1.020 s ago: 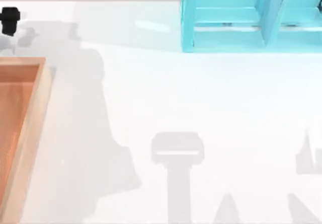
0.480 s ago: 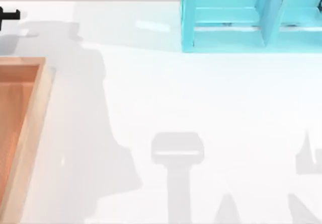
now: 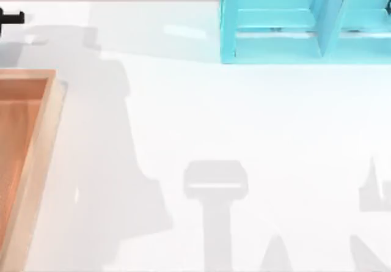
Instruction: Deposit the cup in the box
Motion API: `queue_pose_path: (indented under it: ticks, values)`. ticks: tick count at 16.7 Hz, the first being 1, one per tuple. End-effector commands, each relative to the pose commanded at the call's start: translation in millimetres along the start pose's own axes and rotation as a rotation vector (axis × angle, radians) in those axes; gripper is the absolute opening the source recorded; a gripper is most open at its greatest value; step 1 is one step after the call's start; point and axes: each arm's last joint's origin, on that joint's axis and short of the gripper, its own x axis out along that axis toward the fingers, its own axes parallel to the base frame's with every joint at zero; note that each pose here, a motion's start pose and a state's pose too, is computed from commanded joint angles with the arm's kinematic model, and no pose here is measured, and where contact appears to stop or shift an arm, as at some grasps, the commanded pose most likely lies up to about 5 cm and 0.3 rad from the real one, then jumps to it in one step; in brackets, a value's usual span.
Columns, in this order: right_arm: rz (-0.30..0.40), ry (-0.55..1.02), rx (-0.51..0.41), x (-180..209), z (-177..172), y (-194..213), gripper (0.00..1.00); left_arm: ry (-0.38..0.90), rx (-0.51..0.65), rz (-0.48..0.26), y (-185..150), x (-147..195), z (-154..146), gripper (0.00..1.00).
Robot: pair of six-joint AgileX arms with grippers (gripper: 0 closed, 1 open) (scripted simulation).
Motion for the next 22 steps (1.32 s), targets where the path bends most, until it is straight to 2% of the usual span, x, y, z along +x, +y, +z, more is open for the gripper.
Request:
queue_pose_path:
  ticks: [5, 8, 11, 14, 18, 22]
  values:
    - [0.0, 0.0, 0.0, 0, 0, 0, 1.0, -0.003, -0.003, 0.004, 3, -17, 2, 0.0]
    - [0.0, 0.0, 0.0, 0, 0, 0, 1.0, -0.005, -0.004, 0.008, 2, -52, 3, 0.0]
    - [0.0, 0.0, 0.0, 0, 0, 0, 1.0, 0.012, -0.004, 0.009, -1, -99, -9, 0.0]
    - [0.0, 0.0, 0.0, 0, 0, 0, 1.0, 0.05, -0.004, 0.005, -10, -146, -40, 0.0]
    - [0.0, 0.0, 0.0, 0, 0, 0, 1.0, 0.102, -0.002, 0.0, -27, -197, -107, 0.0]
    - [0.0, 0.0, 0.0, 0, 0, 0, 1.0, 0.105, 0.003, 0.006, -43, -231, -170, 0.0]
